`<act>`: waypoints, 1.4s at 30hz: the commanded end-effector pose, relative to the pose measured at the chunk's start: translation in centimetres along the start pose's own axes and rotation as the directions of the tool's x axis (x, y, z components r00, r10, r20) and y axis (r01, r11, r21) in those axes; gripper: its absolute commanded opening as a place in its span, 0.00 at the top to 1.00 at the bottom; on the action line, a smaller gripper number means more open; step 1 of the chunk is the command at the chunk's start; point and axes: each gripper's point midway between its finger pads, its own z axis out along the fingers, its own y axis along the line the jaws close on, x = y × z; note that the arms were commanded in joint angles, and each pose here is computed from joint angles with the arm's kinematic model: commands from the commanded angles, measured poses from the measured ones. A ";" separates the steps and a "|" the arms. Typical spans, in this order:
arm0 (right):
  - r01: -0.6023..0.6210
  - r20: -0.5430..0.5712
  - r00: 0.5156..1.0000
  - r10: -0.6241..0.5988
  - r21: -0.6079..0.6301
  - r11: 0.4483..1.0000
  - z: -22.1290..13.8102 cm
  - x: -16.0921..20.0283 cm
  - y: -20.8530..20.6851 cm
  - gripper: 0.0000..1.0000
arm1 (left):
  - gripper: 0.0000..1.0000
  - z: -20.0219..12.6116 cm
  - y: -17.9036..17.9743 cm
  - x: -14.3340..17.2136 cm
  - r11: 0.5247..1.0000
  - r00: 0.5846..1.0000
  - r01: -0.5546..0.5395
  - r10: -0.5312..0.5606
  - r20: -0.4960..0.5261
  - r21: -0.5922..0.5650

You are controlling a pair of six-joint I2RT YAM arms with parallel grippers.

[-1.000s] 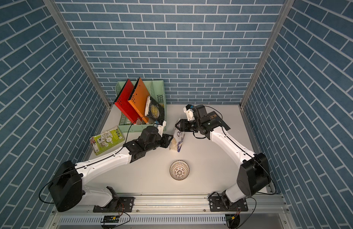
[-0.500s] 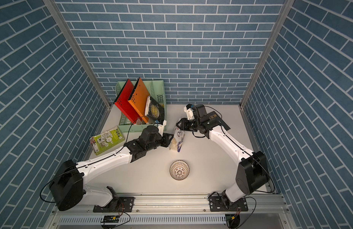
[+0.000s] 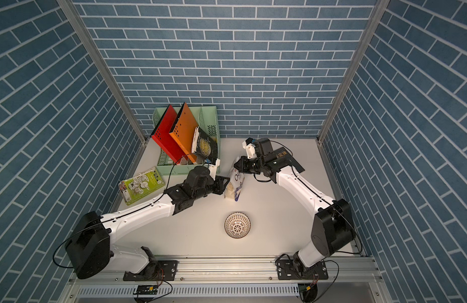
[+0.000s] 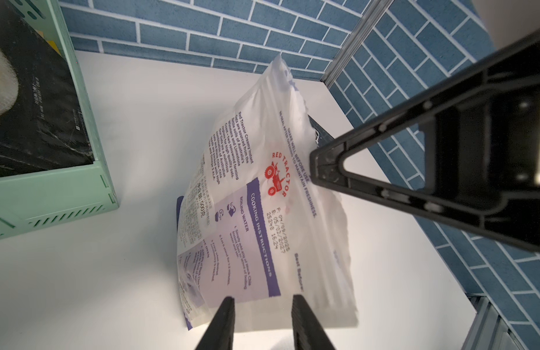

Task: Pour the oats into the breakfast bowl
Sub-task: Open the oats bag at the center of the board.

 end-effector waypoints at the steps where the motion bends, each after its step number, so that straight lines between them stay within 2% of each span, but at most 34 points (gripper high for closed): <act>1: 0.023 0.011 1.000 -0.023 -0.041 0.999 -0.4 -0.3 1.1 0.92 | 0.65 0.0 -0.4 -0.9 1.000 1.000 -0.004 0.004 0.026 -0.001; 5: 0.023 0.037 0.999 -0.019 -0.106 0.994 -1.0 -0.2 1.8 1.00 | 0.65 -0.2 -0.2 -1.0 1.000 0.999 -0.002 0.002 0.035 -0.013; 16: 0.022 0.137 0.990 0.033 -0.380 0.925 -3.0 0.5 2.5 1.00 | 0.62 -1.2 0.1 -2.0 1.000 0.997 0.013 -0.011 0.078 -0.027; 20: -0.012 0.111 0.992 0.056 -0.367 0.930 -2.4 1.6 1.2 1.00 | 0.61 -1.3 -0.4 -2.1 1.000 0.997 0.002 -0.001 0.083 -0.004; 25: -0.024 0.126 0.990 0.061 -0.276 0.961 -2.3 1.8 -0.8 0.86 | 0.58 -0.3 -1.2 -1.7 0.999 0.998 -0.008 0.004 0.070 0.046; 28: -0.020 0.121 0.991 0.052 -0.254 0.967 -2.2 1.6 -1.0 0.81 | 0.58 0.5 -1.7 -1.3 0.997 0.999 -0.004 0.000 0.052 0.078; 34: -0.025 0.114 0.992 0.054 -0.242 0.970 -1.9 1.7 -1.3 0.79 | 0.58 1.1 -1.7 -1.1 0.997 0.999 -0.003 0.000 0.048 0.079; 40: -0.027 0.110 0.992 0.055 -0.243 0.970 -1.8 1.6 -1.4 0.81 | 0.58 1.3 -1.4 -0.8 0.998 0.999 -0.002 -0.001 0.041 0.068; 42: -0.022 0.121 0.991 0.052 -0.241 0.970 -2.1 1.4 -1.2 0.79 | 0.58 1.3 -1.3 -0.7 0.998 0.999 -0.003 0.000 0.040 0.063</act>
